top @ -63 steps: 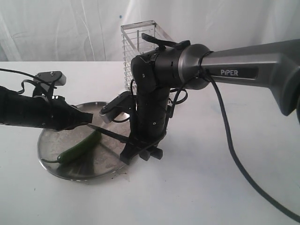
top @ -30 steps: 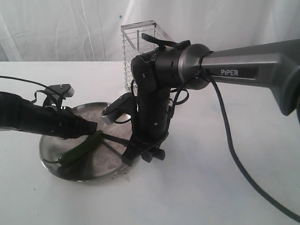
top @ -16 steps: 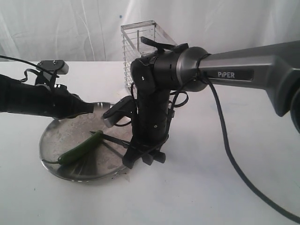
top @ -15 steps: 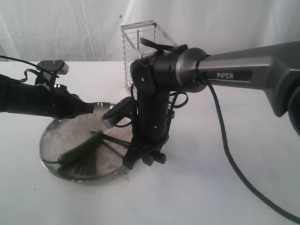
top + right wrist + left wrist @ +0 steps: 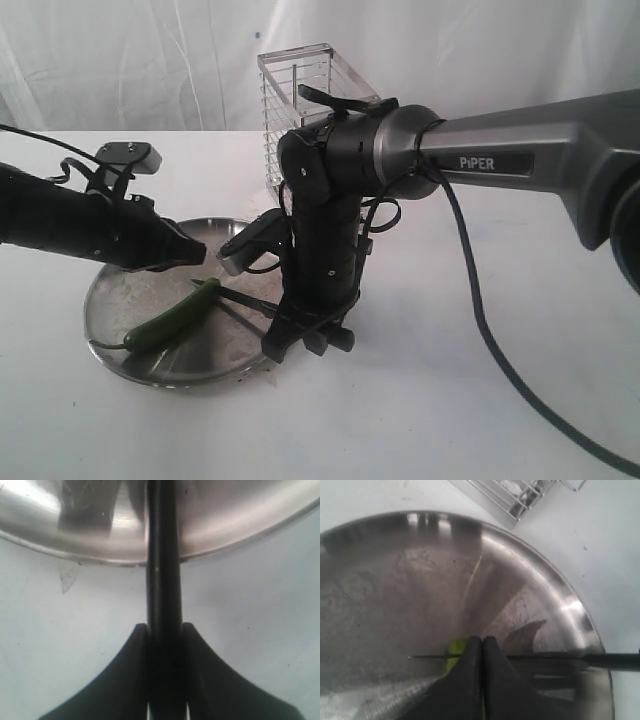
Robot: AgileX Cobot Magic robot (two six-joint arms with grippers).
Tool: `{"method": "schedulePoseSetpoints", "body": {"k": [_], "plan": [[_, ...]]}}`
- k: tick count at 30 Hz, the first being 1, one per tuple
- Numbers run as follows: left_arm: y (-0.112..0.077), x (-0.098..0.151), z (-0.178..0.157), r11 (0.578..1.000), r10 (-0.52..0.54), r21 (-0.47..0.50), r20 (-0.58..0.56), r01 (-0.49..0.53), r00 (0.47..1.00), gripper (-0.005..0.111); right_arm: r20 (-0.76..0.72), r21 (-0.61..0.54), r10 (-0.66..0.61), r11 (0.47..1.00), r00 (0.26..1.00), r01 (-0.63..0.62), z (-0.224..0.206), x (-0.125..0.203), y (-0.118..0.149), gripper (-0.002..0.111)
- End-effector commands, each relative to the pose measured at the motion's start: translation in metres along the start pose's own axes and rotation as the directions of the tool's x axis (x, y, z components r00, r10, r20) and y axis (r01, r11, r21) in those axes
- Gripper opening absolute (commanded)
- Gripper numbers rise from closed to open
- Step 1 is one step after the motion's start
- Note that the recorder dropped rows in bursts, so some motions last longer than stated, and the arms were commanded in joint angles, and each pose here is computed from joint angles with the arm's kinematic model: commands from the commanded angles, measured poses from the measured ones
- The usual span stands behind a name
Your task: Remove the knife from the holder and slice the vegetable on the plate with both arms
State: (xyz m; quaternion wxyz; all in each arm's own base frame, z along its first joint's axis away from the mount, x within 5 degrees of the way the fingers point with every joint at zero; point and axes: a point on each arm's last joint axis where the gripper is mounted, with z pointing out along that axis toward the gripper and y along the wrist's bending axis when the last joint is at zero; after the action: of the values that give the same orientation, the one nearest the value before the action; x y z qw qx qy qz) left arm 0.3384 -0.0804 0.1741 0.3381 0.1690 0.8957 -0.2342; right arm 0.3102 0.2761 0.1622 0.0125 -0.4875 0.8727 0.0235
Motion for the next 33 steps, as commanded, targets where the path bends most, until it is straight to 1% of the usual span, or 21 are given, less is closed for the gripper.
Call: {"method": "schedulePoseSetpoints", "body": {"k": [1, 6, 10, 12, 15, 20, 24, 27, 33], "plan": [[-0.004, 0.005, -0.002, 1.000, 0.006, 0.018, -0.063, -0.005, 0.998, 0.000, -0.007, -0.008, -0.002, 1.000, 1.000, 0.002, 0.000, 0.001, 0.001, 0.002], [-0.006, 0.006, -0.001, 0.998, -0.015, 0.052, -0.072, 0.019, 0.997, 0.000, -0.007, -0.008, -0.002, 1.000, 1.000, 0.002, 0.000, 0.001, 0.001, 0.002], [-0.006, 0.013, 0.008, 0.995, -0.036, 0.089, -0.107, 0.046, 0.994, 0.000, -0.007, -0.008, 0.008, 1.000, 1.000, -0.008, 0.000, 0.001, 0.001, 0.002], [-0.004, 0.016, 0.011, 0.994, -0.054, 0.090, -0.114, 0.064, 0.992, 0.000, -0.007, -0.008, 0.008, 1.000, 1.000, -0.008, 0.000, 0.001, 0.001, 0.002], [-0.004, 0.014, 0.012, 0.991, -0.083, 0.095, -0.096, 0.092, 0.992, 0.000, -0.007, -0.008, 0.008, 1.000, 1.000, -0.008, 0.000, 0.001, 0.001, 0.002], [-0.005, 0.008, 0.012, 0.990, -0.088, 0.100, -0.071, 0.095, 0.994, 0.000, -0.004, -0.007, 0.008, 1.000, 1.000, -0.008, 0.000, 0.001, 0.001, 0.002], [-0.003, 0.005, 0.012, 0.988, -0.126, 0.087, -0.041, 0.130, 0.991, 0.000, 0.001, -0.005, 0.008, 1.000, 1.000, -0.008, 0.000, 0.000, 0.001, 0.002], [-0.003, 0.003, 0.012, 0.989, -0.116, 0.092, -0.015, 0.117, 0.993, 0.000, 0.005, -0.004, 0.008, 1.000, 1.000, -0.008, 0.000, 0.000, 0.001, 0.002], [-0.011, 0.004, 0.018, 0.995, -0.073, 0.068, -0.022, 0.075, 0.997, 0.000, 0.007, -0.003, 0.008, 1.000, 1.000, -0.008, 0.000, -0.001, 0.001, 0.002]]}}
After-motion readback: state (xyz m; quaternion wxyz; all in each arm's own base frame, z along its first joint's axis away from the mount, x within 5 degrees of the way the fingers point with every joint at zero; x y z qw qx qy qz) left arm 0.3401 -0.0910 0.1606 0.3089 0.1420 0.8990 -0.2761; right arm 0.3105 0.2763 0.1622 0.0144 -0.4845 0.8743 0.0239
